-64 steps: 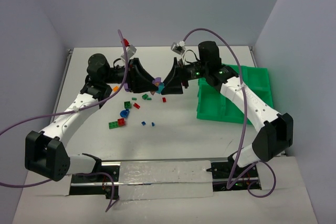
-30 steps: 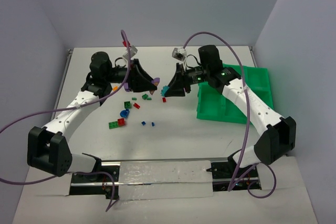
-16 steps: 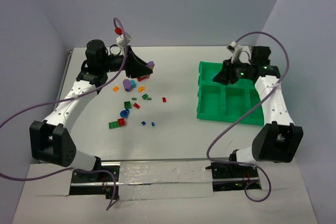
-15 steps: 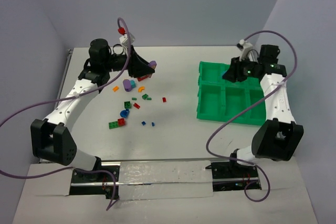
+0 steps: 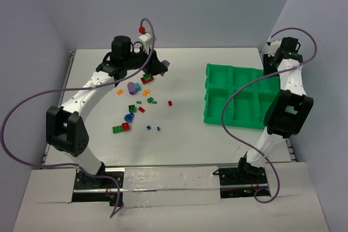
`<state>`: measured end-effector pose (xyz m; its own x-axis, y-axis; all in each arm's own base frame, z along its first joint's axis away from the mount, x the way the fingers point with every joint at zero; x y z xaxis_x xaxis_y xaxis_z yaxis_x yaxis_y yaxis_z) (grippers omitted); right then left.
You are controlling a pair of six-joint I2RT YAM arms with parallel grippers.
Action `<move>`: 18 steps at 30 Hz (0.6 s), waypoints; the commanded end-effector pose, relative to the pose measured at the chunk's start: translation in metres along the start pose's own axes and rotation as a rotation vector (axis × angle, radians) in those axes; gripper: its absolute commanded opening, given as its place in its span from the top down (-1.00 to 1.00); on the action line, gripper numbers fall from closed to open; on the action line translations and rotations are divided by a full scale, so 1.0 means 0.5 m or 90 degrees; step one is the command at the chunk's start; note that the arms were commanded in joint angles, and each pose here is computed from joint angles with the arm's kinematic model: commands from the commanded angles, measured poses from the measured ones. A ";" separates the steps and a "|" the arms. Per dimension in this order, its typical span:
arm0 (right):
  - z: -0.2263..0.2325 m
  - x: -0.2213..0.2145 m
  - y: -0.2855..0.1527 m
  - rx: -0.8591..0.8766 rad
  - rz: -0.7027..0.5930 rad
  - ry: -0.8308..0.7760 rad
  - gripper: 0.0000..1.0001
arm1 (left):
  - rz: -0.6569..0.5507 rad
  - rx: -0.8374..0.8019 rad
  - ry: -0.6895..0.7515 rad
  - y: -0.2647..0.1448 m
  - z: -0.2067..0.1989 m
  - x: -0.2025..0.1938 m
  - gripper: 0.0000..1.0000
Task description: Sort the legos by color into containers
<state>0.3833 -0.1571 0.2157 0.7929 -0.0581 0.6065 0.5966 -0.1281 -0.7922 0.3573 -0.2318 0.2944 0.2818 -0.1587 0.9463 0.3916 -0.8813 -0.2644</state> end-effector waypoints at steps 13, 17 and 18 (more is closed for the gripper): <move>-0.051 0.035 0.091 -0.071 -0.004 0.007 0.71 | -0.006 0.010 -0.004 0.021 0.008 0.007 1.00; -0.052 0.030 0.109 -0.068 0.009 0.010 0.00 | -0.003 0.010 -0.009 0.020 0.006 0.000 1.00; -0.051 0.029 0.110 -0.067 0.010 0.010 -0.08 | -0.004 0.012 -0.008 0.019 0.006 0.000 1.00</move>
<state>0.4113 -0.1819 0.1682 0.8392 -0.0834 0.5374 0.5132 -0.2055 -0.8333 0.3624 -0.2359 0.2801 0.3195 -0.1698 0.9323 0.3905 -0.8728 -0.2928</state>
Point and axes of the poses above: each gripper's point midway between its finger pads, its own y axis out along the fingers, its own z axis along the line the jaws close on, x = y × z, the point moved 7 cm from there along -y, back along the fingers, and after that the axes turned 8 degrees about y, right-handed, at the moved point
